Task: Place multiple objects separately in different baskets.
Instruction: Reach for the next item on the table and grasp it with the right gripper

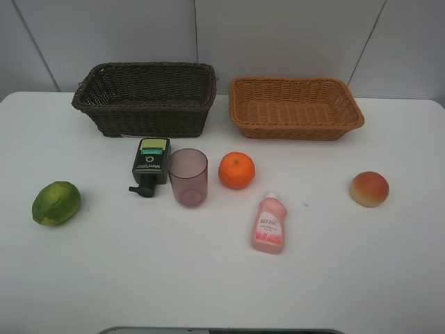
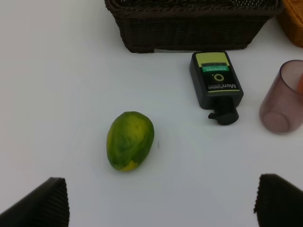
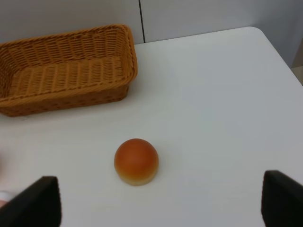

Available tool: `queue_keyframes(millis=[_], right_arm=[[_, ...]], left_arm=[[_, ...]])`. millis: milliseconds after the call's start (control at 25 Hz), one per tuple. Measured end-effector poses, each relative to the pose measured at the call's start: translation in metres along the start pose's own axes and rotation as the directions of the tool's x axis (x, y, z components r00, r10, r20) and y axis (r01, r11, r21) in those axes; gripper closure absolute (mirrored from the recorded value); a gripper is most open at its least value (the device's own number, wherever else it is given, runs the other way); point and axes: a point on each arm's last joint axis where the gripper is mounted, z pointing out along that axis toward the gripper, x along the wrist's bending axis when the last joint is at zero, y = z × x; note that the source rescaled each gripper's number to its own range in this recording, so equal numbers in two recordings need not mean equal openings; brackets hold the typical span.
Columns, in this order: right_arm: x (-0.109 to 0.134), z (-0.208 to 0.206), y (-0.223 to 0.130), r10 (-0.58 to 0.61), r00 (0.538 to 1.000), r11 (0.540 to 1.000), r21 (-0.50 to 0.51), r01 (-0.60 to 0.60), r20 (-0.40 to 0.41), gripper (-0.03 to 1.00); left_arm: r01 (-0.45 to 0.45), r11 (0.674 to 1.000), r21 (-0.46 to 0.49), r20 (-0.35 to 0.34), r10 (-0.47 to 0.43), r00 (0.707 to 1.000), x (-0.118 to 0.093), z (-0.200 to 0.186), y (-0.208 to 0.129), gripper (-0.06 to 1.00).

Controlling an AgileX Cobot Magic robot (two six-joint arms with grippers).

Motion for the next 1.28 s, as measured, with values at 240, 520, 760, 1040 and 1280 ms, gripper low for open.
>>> queue_keyframes(millis=[240,520,760,1040,1280], right_arm=[[0.0000,0.0000,0.0000,0.000,1.000,1.000,0.000,0.000,0.000,0.12],[0.0000,0.0000,0.0000,0.000,1.000,1.000,0.000,0.000,0.000,0.12],[-0.0001,0.0000,0.0000,-0.005,1.000,1.000,0.000,0.005,-0.010,0.12],[-0.0004,0.0001,0.0001,-0.018,0.999,1.000,0.000,0.018,-0.037,0.12],[-0.0004,0.0002,0.0001,-0.019,0.999,1.000,0.000,0.019,-0.039,0.12]], left_arm=[[0.000,1.000,0.000,0.000,0.000,1.000,0.0000,0.0000,0.0000,-0.06],[0.000,1.000,0.000,0.000,0.000,1.000,0.0000,0.0000,0.0000,-0.06],[0.000,1.000,0.000,0.000,0.000,1.000,0.0000,0.0000,0.0000,-0.06],[0.000,1.000,0.000,0.000,0.000,1.000,0.0000,0.0000,0.0000,-0.06],[0.000,1.000,0.000,0.000,0.000,1.000,0.0000,0.0000,0.0000,-0.06]])
